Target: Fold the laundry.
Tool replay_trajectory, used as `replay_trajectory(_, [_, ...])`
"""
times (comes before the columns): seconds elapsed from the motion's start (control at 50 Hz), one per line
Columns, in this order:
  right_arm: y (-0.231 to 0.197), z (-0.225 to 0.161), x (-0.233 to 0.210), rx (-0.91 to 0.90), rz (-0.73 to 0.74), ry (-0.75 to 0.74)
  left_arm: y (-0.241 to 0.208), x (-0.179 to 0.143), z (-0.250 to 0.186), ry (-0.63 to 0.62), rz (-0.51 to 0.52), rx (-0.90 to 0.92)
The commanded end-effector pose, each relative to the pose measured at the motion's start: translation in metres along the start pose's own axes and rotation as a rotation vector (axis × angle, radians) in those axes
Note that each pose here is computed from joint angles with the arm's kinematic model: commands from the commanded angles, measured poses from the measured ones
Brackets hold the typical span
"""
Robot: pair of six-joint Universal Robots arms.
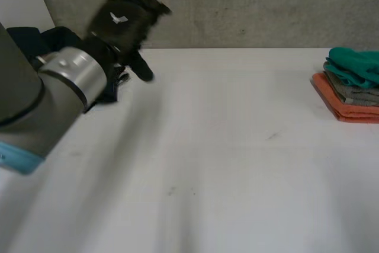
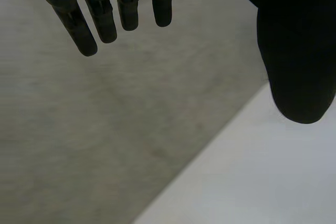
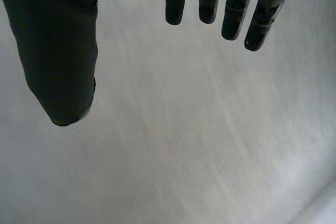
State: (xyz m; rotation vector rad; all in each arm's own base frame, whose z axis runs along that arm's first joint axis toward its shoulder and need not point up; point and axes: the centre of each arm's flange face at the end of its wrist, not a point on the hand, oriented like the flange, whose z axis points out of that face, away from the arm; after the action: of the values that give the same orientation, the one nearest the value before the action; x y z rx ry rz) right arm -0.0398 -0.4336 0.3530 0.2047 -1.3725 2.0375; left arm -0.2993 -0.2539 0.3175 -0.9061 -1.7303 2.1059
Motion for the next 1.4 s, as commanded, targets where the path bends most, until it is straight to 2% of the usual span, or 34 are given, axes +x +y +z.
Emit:
replay_trajectory(0.02, [-0.094,-0.126,-0.132,0.196,0.313,-0.56,0.035,-0.095,0.028,-0.289,0.109,-0.059])
replay_trajectory(0.1, [-0.105,-0.197,-0.176,0.189,0.332,-0.792,0.081,-0.161,0.04,-0.415,0.245,-0.154])
replay_trajectory(0.22, [-0.098,-0.274,-0.212,0.121,0.286,-1.002,0.165,-0.206,0.067,-0.444,0.381,-0.289])
replay_trajectory(0.32, [-0.078,-0.299,-0.223,0.021,0.238,-1.064,0.238,-0.245,0.078,-0.468,0.479,-0.366])
replay_trajectory(0.46, [-0.062,-0.306,-0.221,-0.065,0.221,-1.072,0.289,-0.247,0.093,-0.37,0.511,-0.306])
replay_trajectory(0.58, [-0.058,-0.309,-0.22,-0.086,0.218,-1.077,0.293,-0.249,0.1,-0.383,0.533,-0.257])
replay_trajectory(0.68, [-0.055,-0.311,-0.219,-0.106,0.222,-1.081,0.265,-0.239,0.11,-0.43,0.553,-0.144])
replay_trajectory(0.76, [-0.054,-0.309,-0.217,-0.117,0.224,-1.074,0.225,-0.227,0.108,-0.441,0.461,-0.029])
replay_trajectory(0.78, [-0.053,-0.309,-0.217,-0.118,0.224,-1.072,0.206,-0.217,0.106,-0.432,0.405,0.015])
replay_trajectory(0.84, [-0.054,-0.307,-0.216,-0.117,0.225,-1.066,0.179,-0.193,0.104,-0.382,0.321,0.061])
replay_trajectory(0.86, [-0.054,-0.306,-0.216,-0.117,0.225,-1.064,0.164,-0.17,0.102,-0.332,0.261,0.078])
replay_trajectory(0.9, [-0.053,-0.304,-0.215,-0.12,0.224,-1.057,0.152,-0.144,0.098,-0.274,0.204,0.088])
replay_trajectory(0.92, [-0.053,-0.303,-0.214,-0.121,0.223,-1.052,0.141,-0.118,0.093,-0.217,0.148,0.097])
replay_trajectory(1.06, [-0.049,-0.291,-0.209,-0.127,0.22,-1.012,0.098,-0.027,0.061,-0.02,-0.085,0.123])
replay_trajectory(1.08, [-0.047,-0.285,-0.206,-0.134,0.219,-0.991,0.092,0.002,0.051,0.052,-0.146,0.117])
replay_trajectory(1.1, [-0.046,-0.283,-0.205,-0.136,0.218,-0.983,0.089,0.018,0.045,0.093,-0.171,0.119])
replay_trajectory(1.18, [-0.04,-0.274,-0.201,-0.158,0.217,-0.949,0.073,0.087,0.022,0.26,-0.251,0.128])
replay_trajectory(1.3, [-0.036,-0.268,-0.197,-0.192,0.208,-0.916,0.091,0.127,0.006,0.363,-0.274,0.054])
replay_trajectory(1.34, [-0.036,-0.267,-0.197,-0.199,0.207,-0.909,0.094,0.157,-0.009,0.444,-0.279,0.034])
replay_trajectory(1.4, [-0.036,-0.266,-0.197,-0.202,0.204,-0.904,0.088,0.165,-0.014,0.457,-0.273,0.047])
